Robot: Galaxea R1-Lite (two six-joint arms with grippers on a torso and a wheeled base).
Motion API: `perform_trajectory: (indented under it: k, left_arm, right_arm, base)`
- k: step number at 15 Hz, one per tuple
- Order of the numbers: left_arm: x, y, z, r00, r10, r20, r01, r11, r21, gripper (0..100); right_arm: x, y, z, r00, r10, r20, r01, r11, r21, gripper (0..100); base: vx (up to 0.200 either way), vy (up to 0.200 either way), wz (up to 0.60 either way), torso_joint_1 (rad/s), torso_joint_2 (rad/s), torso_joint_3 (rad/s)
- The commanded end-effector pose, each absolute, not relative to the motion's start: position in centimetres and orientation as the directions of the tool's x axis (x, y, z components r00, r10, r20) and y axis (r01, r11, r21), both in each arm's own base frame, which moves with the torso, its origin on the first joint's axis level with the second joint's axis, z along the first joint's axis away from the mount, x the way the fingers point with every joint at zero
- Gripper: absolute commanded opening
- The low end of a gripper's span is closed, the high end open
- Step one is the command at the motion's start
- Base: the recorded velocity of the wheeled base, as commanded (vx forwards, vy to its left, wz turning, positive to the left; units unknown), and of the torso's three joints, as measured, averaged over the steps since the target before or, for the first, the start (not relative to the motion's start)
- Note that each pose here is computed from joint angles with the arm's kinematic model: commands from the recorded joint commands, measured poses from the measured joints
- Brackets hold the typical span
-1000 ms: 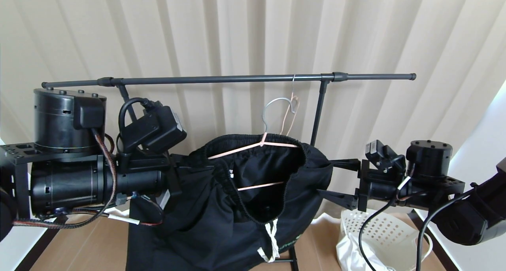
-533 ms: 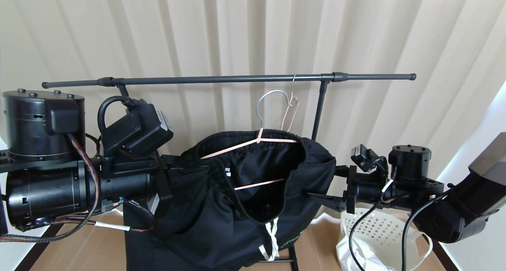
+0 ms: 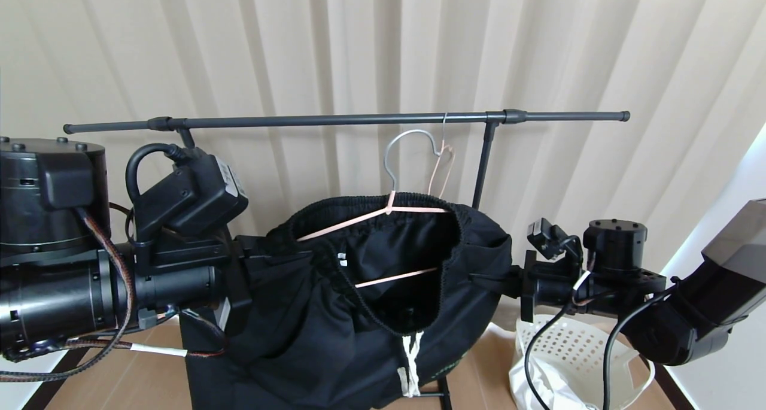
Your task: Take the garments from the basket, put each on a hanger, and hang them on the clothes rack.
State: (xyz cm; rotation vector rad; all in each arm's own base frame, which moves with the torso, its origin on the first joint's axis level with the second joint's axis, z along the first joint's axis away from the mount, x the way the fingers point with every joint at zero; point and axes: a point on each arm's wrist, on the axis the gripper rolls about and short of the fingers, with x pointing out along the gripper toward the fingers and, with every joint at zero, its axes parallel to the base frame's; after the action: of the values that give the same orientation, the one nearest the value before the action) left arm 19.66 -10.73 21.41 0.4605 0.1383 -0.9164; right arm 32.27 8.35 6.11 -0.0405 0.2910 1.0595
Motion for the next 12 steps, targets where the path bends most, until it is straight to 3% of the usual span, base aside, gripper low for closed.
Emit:
perform_trajectory:
  k: [1, 12]
  left_arm:
    - [19.4, -10.5, 21.6, 0.612, -0.732, -0.299, 0.787, 0.525, 0.325, 0]
    - [18.1, -8.8, 22.0, 0.658, -0.703, -0.271, 0.752, 0.591, 0.293, 0]
  right_arm:
    - [32.3, 8.2, 6.3, 0.461, 0.851, -0.251, -0.862, 0.496, 0.101, 0]
    - [32.9, 7.0, 6.9, 0.505, 0.83, -0.237, -0.833, 0.541, 0.118, 0]
  base:
    - [0.0, 0.0, 0.0, 0.0, 0.0, 0.0]
    - [0.0, 0.0, 0.0, 0.0, 0.0, 0.0]
